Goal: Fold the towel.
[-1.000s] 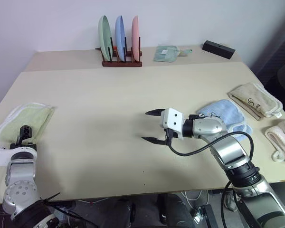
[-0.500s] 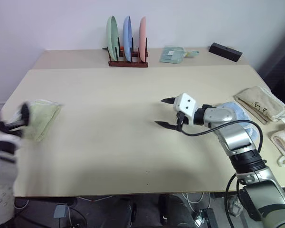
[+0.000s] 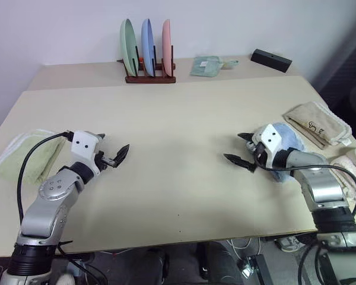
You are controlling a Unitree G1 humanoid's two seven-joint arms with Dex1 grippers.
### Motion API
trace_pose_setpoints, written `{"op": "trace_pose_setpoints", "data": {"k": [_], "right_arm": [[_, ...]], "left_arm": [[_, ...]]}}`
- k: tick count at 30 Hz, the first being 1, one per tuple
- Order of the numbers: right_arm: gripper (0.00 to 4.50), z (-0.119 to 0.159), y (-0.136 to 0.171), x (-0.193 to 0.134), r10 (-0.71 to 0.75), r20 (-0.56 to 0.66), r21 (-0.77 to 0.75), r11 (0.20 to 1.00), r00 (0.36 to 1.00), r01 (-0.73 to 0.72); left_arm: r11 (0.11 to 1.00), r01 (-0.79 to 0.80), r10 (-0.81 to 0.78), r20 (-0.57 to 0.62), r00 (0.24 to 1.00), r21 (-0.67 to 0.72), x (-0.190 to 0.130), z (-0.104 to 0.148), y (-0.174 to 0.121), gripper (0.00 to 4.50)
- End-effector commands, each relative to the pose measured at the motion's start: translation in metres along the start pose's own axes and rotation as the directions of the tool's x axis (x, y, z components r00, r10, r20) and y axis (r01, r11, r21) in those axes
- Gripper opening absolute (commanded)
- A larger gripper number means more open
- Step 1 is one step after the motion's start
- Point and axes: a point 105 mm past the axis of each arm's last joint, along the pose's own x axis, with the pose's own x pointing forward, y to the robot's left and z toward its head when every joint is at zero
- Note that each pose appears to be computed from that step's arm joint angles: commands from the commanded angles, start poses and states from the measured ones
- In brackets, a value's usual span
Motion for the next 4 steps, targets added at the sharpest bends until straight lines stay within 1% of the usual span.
{"op": "trace_pose_setpoints", "data": {"k": [1,4], "right_arm": [[4.5,0.0197,-0.0085,-0.0068,-0.036,0.056,-0.042,0.998,0.998,0.038],[4.5,0.0221,-0.0122,-0.0035,-0.043,0.061,-0.051,0.998,0.997,0.046]], "left_arm": [[0.999,-0.007,0.005,0.04,0.999,0.038,-0.001,0.0073,0.0045,4.41],[0.999,-0.016,0.014,0.044,0.999,0.03,0.0007,0.0064,0.0056,4.41]]}}
